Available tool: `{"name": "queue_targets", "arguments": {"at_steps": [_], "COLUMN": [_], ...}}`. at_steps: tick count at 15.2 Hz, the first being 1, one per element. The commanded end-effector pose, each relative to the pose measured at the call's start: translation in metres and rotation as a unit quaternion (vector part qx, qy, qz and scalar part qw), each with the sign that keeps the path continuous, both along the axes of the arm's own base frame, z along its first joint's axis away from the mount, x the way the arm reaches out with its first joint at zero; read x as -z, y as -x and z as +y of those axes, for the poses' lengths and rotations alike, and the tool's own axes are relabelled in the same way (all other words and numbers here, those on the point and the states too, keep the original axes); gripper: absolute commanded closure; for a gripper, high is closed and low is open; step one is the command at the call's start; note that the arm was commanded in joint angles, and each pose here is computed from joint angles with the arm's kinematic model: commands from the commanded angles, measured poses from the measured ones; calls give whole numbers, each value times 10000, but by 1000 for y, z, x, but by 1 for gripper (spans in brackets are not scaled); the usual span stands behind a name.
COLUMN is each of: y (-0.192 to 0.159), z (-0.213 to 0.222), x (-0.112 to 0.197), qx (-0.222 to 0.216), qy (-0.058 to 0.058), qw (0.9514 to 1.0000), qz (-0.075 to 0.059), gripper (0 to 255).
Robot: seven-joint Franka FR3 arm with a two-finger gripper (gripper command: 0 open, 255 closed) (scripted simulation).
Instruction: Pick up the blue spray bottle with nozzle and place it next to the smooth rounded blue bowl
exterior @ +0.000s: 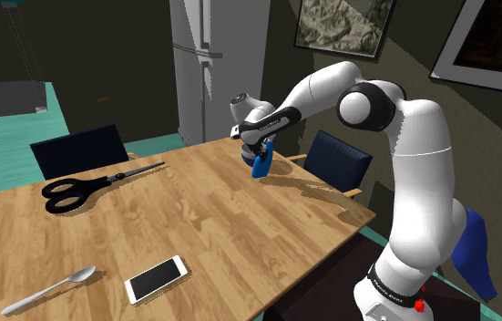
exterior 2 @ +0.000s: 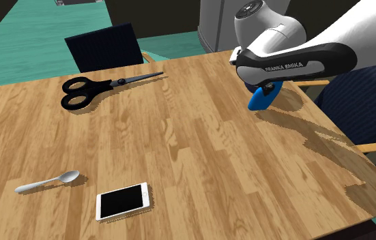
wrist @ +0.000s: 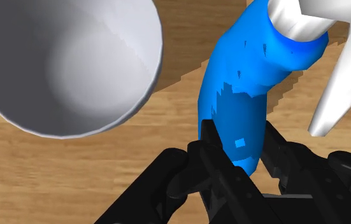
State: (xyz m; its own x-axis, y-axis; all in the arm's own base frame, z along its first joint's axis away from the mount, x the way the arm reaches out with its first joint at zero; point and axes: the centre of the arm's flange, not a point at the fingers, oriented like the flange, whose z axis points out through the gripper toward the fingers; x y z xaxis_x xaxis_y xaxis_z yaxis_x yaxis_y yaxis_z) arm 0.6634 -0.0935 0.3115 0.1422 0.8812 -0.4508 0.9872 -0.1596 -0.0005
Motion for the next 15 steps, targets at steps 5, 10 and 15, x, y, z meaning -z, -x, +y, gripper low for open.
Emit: {"name": "queue_targets", "arguments": {"at_steps": [5,10,15], "y": [0,-3,-4], "z": [0,18,22], "x": [0,-35,-45], "qx": [0,0,0], "qy": [0,0,0], "qw": [10000,10000,10000], "qz": [-1,-1,-1], "gripper": [0,0,0]}}
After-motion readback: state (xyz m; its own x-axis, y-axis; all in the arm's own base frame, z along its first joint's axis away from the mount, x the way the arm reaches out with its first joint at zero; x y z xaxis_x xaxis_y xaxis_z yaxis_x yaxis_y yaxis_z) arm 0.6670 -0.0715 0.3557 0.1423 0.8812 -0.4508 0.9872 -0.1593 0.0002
